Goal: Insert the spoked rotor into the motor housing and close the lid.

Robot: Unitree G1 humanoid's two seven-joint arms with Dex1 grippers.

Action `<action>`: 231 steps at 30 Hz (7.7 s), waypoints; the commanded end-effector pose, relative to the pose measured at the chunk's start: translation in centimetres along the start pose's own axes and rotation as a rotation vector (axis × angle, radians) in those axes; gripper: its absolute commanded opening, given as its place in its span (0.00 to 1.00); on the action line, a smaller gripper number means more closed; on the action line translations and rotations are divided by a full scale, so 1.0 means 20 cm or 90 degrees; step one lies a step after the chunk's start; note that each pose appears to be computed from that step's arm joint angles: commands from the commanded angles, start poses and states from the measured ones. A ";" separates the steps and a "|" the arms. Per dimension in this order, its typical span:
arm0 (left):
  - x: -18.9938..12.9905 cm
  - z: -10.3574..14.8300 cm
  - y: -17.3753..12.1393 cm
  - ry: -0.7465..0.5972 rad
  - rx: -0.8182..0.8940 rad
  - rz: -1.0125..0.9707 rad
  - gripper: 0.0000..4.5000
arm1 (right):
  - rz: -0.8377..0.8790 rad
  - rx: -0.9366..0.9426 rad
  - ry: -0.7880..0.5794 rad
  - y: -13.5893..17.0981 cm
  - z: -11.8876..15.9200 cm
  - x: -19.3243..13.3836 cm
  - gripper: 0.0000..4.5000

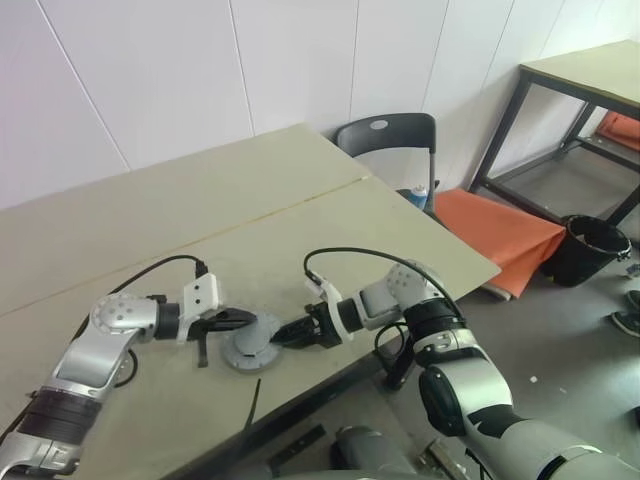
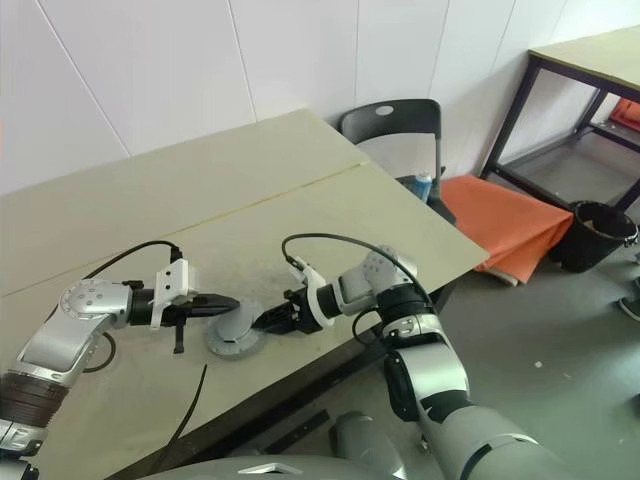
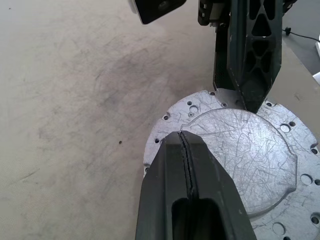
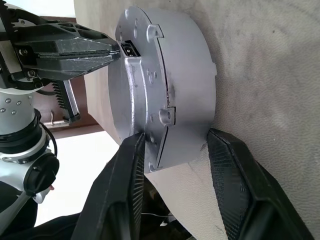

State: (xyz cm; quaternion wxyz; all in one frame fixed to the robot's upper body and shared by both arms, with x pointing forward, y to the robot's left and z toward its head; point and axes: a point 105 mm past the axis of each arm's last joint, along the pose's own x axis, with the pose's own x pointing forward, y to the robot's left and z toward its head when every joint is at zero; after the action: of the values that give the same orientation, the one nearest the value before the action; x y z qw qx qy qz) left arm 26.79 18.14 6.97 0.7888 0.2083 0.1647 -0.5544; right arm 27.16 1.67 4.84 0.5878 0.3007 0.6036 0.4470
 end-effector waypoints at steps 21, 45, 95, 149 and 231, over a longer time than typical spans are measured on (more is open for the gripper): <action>0.06 -0.14 -0.06 0.029 -0.095 0.012 0.00 | 0.060 -0.032 -0.043 0.15 0.08 -0.01 0.32; -0.02 -0.05 0.11 -0.042 -0.062 0.165 0.00 | 0.076 -0.044 -0.049 0.18 0.09 0.02 0.28; -0.31 -0.03 -0.03 -0.537 -0.942 0.382 0.99 | 0.343 -0.041 -0.254 0.51 0.29 0.00 0.27; -0.07 0.14 0.11 -0.623 -0.977 0.215 0.50 | 0.339 -0.061 -0.258 0.53 0.29 0.00 0.27; -0.50 -0.04 0.37 -0.449 -0.615 0.959 0.99 | 0.102 -0.441 -0.353 0.46 0.40 -0.07 1.00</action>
State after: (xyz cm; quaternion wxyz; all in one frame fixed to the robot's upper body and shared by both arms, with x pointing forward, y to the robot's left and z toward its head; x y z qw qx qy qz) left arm 29.85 29.19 11.28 0.9288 -0.2938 -0.0257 0.2243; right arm 32.77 5.61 12.51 0.7335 0.2662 0.2642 0.5668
